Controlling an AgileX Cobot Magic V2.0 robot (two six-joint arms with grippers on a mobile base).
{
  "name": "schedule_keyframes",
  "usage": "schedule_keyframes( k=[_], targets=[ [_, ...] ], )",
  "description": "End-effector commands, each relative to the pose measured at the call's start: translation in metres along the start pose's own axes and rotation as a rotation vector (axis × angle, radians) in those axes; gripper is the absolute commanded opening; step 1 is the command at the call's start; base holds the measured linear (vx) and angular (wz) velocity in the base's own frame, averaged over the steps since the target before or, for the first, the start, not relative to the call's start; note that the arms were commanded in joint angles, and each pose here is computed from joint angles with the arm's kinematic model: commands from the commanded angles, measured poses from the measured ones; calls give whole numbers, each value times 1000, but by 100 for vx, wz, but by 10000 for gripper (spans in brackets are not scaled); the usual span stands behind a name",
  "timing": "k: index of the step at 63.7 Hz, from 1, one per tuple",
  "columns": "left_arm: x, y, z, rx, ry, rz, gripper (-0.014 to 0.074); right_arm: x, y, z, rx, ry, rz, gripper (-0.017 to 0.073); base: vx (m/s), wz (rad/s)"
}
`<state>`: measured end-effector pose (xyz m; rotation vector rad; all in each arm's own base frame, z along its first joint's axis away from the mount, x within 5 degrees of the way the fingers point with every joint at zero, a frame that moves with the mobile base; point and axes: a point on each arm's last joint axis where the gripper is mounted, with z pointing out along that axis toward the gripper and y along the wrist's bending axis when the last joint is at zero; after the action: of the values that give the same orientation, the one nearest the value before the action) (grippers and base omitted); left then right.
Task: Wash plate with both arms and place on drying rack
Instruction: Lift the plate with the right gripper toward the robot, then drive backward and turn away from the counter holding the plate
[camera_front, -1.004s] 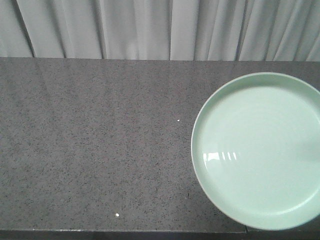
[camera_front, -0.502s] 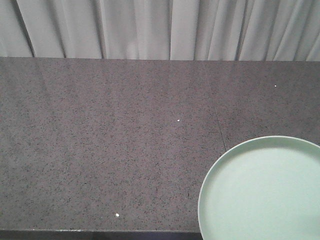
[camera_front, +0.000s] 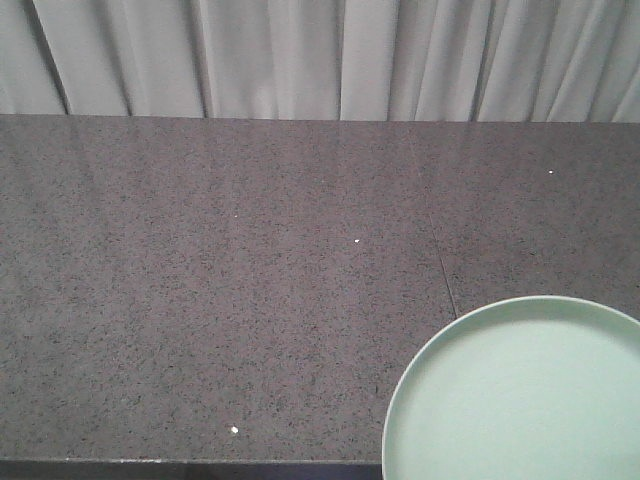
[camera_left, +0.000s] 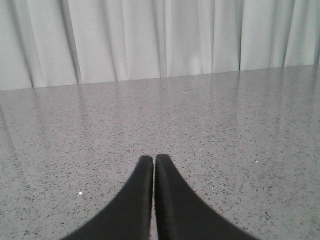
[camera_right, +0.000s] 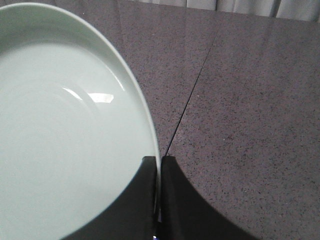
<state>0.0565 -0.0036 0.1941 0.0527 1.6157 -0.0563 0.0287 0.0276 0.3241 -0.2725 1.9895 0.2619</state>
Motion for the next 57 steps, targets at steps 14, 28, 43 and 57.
schedule_keyframes(
  k=[14,28,43,57],
  targets=[
    [0,-1,0,10,-66,-18,-6,-12,0,-2,3,-68,11,-2,0,0],
    [0,-1,0,10,-66,-18,-6,-12,0,-2,3,-68,11,-2,0,0],
    [0,-1,0,10,-66,-18,-6,-12,0,-2,3,-68,11,-2,0,0],
    [0,-1,0,10,-66,-18,-6,-12,0,-2,3,-68,11,-2,0,0]
  ],
)
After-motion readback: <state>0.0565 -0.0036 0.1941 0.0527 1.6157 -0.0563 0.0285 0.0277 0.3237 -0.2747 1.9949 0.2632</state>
